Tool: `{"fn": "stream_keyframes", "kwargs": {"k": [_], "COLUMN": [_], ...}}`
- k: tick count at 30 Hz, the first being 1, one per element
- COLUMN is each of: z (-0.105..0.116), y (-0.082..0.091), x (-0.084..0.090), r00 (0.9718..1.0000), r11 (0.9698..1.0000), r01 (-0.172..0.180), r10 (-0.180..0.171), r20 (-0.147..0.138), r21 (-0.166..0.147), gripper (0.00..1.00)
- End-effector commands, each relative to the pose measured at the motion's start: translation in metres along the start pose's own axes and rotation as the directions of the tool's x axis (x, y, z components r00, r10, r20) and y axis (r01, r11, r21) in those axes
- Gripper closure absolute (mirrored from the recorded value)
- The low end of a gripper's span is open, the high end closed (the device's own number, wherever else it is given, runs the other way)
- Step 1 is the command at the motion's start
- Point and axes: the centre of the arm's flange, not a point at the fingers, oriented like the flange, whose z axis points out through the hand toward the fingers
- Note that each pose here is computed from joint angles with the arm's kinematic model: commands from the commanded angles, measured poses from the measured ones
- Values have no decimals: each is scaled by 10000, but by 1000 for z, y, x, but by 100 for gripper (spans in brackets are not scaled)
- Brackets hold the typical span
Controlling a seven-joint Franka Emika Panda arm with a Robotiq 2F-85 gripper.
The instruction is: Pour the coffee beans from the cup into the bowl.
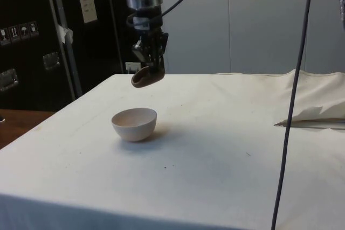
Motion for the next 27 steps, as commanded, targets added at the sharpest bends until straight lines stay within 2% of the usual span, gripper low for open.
{"fn": "stream_keyframes", "kwargs": {"k": [1,8,9,10,17,18,19,25,26,27], "z": [0,-3,-3,-3,-7,-7,-8,-11,-10,-11], "y": [-1,-11,-9,-12,-22,-21,-24,-33,-31,-33], "x": [1,6,4,6,8,8,8,9,8,9], "r00": [10000,9994,9996,9993,9978,9979,9976,9955,9958,9955], "r11": [10000,9991,9995,9989,9968,9973,9965,9933,9944,9933], "r01": [60,344,295,370,648,643,685,935,906,935], "r10": [-60,-343,-295,-368,-643,-640,-679,-924,-899,-924], "r20": [47,65,27,83,135,101,136,196,151,196], "r21": [-73,-246,-149,-280,-466,-356,-484,-680,-549,-680], "gripper": [100,100,100,100,100,100,100,100,100,100]}}
